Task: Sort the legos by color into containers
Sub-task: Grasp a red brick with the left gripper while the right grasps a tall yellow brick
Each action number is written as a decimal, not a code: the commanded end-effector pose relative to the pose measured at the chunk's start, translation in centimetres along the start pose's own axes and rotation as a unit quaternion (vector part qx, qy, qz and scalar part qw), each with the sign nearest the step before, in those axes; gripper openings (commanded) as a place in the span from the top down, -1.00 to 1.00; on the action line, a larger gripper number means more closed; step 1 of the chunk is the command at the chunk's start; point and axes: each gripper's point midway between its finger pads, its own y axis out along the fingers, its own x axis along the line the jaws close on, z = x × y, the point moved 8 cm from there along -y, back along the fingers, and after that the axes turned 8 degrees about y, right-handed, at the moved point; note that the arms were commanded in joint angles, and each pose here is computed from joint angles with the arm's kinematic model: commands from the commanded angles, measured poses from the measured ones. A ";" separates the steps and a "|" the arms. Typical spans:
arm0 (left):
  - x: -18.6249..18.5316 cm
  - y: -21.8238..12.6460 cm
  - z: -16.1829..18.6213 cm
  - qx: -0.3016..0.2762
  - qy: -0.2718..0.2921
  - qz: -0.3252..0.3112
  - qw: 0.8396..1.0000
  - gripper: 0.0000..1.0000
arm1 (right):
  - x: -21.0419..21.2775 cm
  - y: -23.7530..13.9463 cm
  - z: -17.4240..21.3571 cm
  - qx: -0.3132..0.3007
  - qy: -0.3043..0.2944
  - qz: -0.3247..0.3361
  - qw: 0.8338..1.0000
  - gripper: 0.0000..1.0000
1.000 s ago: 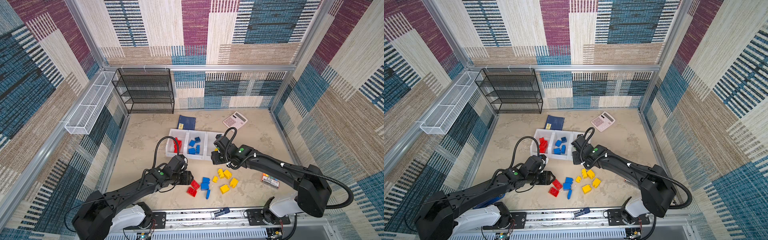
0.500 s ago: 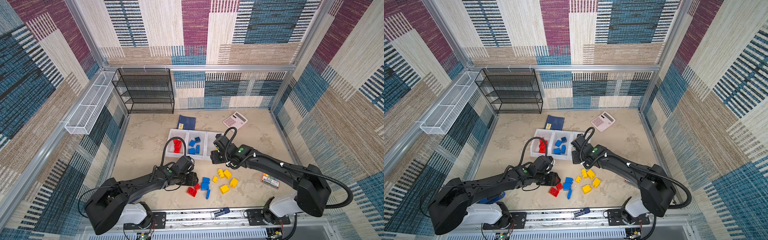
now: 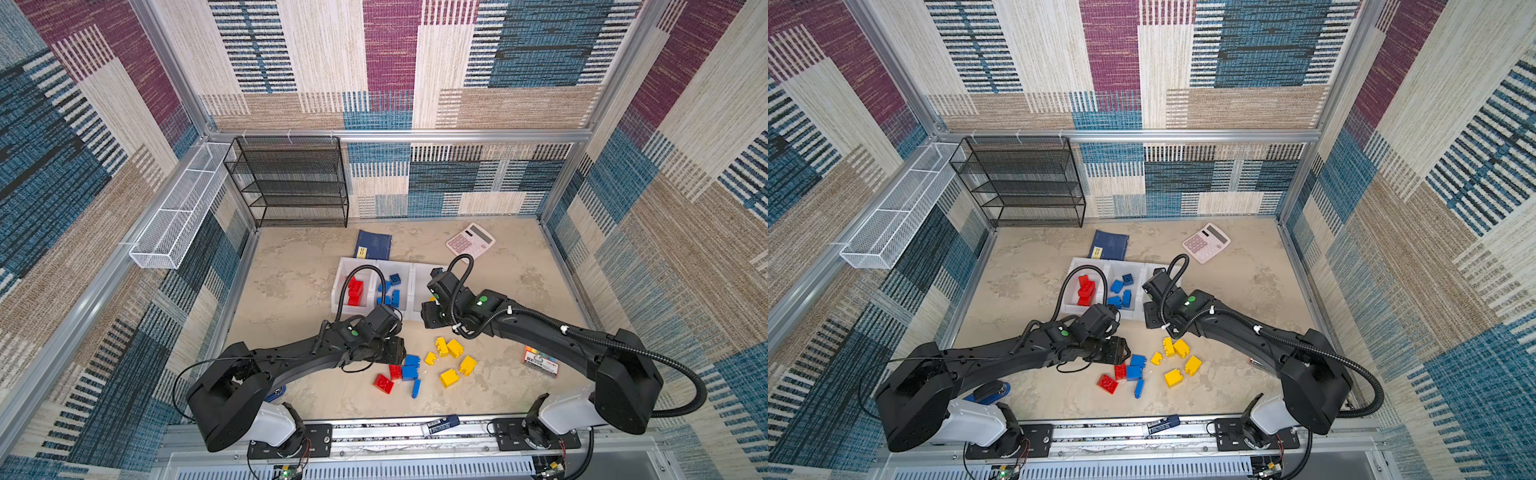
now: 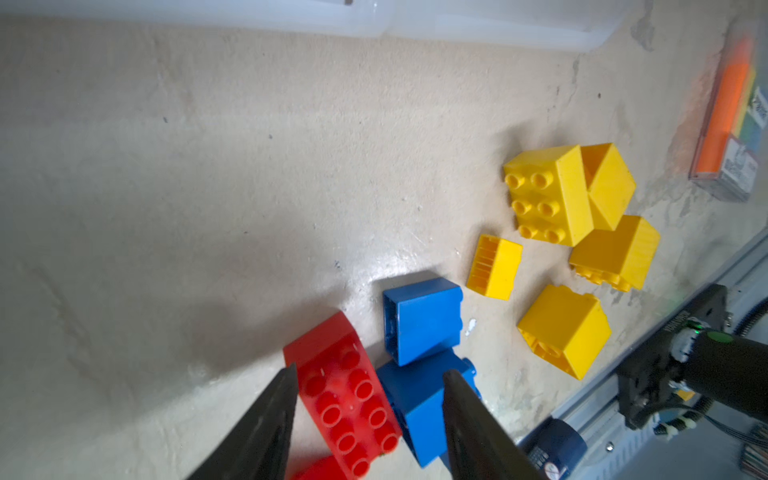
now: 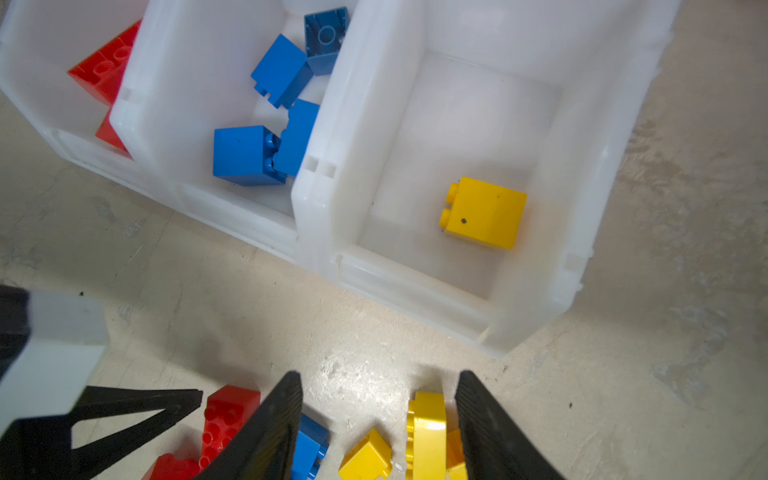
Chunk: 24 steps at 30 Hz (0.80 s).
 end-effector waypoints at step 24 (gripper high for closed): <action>-0.3 2.2 -0.7 0.032 -0.011 -0.105 0.994 0.02 | -1.7 -0.4 1.3 -0.003 -0.001 -0.018 1.000 -0.25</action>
